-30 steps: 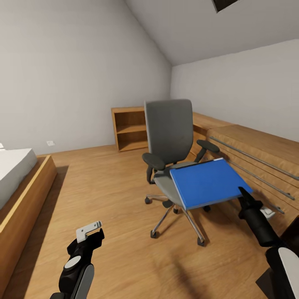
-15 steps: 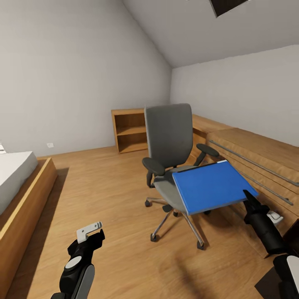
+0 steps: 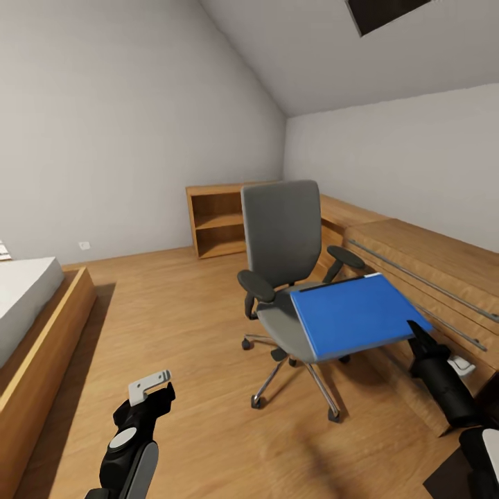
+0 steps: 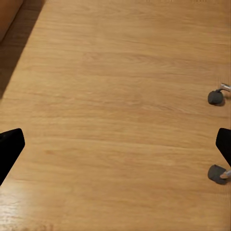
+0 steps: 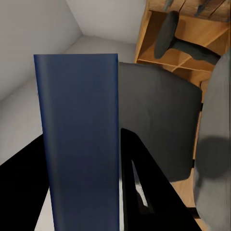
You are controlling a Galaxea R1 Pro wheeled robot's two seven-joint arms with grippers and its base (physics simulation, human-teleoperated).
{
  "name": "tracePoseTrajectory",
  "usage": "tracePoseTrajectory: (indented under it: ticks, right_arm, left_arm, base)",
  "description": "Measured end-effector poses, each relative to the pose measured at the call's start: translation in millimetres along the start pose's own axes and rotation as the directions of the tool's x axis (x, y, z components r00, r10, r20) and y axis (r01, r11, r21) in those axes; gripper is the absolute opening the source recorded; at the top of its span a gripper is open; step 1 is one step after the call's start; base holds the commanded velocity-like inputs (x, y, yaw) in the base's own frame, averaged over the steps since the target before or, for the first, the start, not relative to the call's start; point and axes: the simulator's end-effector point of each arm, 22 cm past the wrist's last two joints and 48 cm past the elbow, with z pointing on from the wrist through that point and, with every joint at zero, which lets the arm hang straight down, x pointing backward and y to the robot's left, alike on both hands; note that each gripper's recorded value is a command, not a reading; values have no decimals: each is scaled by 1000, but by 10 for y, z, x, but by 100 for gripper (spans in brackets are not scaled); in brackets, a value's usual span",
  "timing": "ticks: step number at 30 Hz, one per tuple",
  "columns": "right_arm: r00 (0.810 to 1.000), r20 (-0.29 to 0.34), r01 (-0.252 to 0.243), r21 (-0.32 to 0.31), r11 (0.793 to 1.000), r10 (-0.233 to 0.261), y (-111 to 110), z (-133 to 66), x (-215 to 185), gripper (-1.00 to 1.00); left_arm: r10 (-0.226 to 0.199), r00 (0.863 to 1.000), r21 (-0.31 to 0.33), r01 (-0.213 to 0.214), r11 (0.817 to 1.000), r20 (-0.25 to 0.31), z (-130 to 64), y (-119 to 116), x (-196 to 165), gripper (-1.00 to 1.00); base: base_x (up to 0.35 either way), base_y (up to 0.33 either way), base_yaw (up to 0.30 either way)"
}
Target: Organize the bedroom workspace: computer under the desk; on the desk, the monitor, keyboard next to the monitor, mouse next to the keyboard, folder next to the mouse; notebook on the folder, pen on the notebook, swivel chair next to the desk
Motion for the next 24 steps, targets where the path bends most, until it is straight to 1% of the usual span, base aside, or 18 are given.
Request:
tracePoseTrajectory:
  ticks: [5,13,16,18,19,20,22,23,24]
  right_arm:
    - [1000,15,-4,19,1000,4,55,17,-71,-100]
    - [1000,18,-22,23,1000,21,197,67,-45,-100]
    - [999,19,-26,23,999,25,253,84,-47,-100]
    - [999,20,-26,23,999,25,293,96,-56,-100]
    - [999,21,-26,23,999,25,313,102,-61,-100]
    - [999,21,-26,23,999,25,333,108,-65,-100]
    - [999,21,-26,23,999,25,373,120,-73,-100]
    - [999,21,-26,23,999,25,394,126,-75,-100]
    - [999,21,-26,23,999,25,414,133,-77,-100]
  left_arm:
    - [-2,1000,1,2,1000,2,-46,-21,-106,100]
    - [2,1000,9,-2,1000,0,-125,-84,-256,100]
    - [4,1000,8,-4,1000,-10,-143,-88,-281,100]
    - [19,999,1,-19,1000,-42,-114,-74,-167,100]
    - [36,996,-8,-37,999,-77,-76,-48,-18,100]
    - [46,994,-13,-47,999,-96,-60,-33,59,100]
    - [86,980,-33,-93,995,-178,3,60,424,100]
    - [98,975,-38,-107,993,-200,13,94,514,100]
    - [118,963,-47,-134,990,-241,30,164,700,100]
  base:
    - [0,0,0]
    - [0,0,0]
    - [0,0,0]
    - [0,0,0]
    - [0,0,0]
    - [0,0,0]
    - [0,0,0]
    - [0,0,0]
    - [0,0,0]
